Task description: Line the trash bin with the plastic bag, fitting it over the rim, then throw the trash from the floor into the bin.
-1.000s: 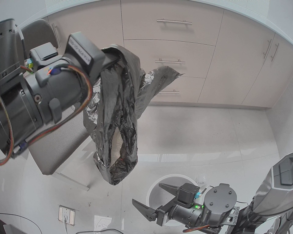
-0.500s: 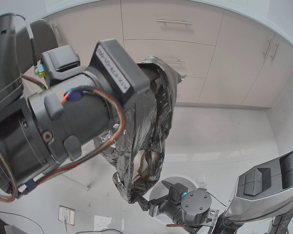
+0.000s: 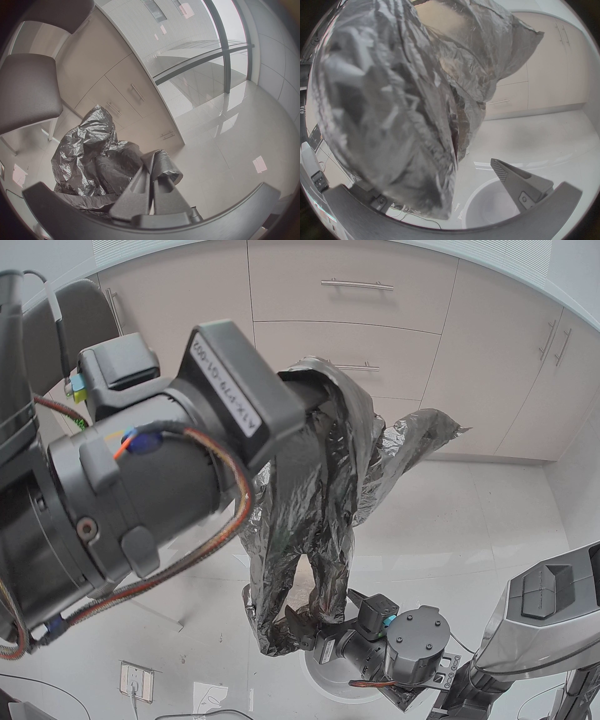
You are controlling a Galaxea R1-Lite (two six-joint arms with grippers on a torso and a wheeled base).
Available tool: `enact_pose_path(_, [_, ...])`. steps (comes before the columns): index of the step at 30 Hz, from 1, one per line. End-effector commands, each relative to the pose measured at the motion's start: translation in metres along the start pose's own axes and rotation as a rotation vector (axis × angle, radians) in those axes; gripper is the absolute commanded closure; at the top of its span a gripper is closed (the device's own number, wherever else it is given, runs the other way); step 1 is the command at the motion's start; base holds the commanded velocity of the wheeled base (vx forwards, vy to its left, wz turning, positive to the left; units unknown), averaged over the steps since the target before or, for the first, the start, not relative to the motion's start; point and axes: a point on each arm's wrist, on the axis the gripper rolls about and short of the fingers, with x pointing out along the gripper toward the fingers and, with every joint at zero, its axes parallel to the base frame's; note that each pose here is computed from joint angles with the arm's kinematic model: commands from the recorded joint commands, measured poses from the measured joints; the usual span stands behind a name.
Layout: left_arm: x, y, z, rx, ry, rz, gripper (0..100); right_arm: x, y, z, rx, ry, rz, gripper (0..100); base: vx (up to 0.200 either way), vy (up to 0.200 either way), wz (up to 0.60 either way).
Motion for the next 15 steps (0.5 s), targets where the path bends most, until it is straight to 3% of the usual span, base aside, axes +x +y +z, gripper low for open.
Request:
enact_pose_path(1, [-0.001, 0.0, 0.0, -0.002, -0.001, -0.004, 100, 0.0, 0.0, 0.005, 0.014, -0.024, 0.003, 100, 0.0, 0.0, 0.0])
enact_pose_path(11, [-0.001, 0.0, 0.0, 0.0, 0.002, -0.001, 100, -0.001, -0.001, 0.006, 0.012, -0.025, 0.003, 100, 0.0, 0.0, 0.0])
enact_pose_path(15, [-0.001, 0.007, -0.006, 0.014, 0.033, 0.005, 100, -0.003, -0.009, 0.021, 0.004, -0.059, -0.01, 100, 0.0, 0.0, 0.0])
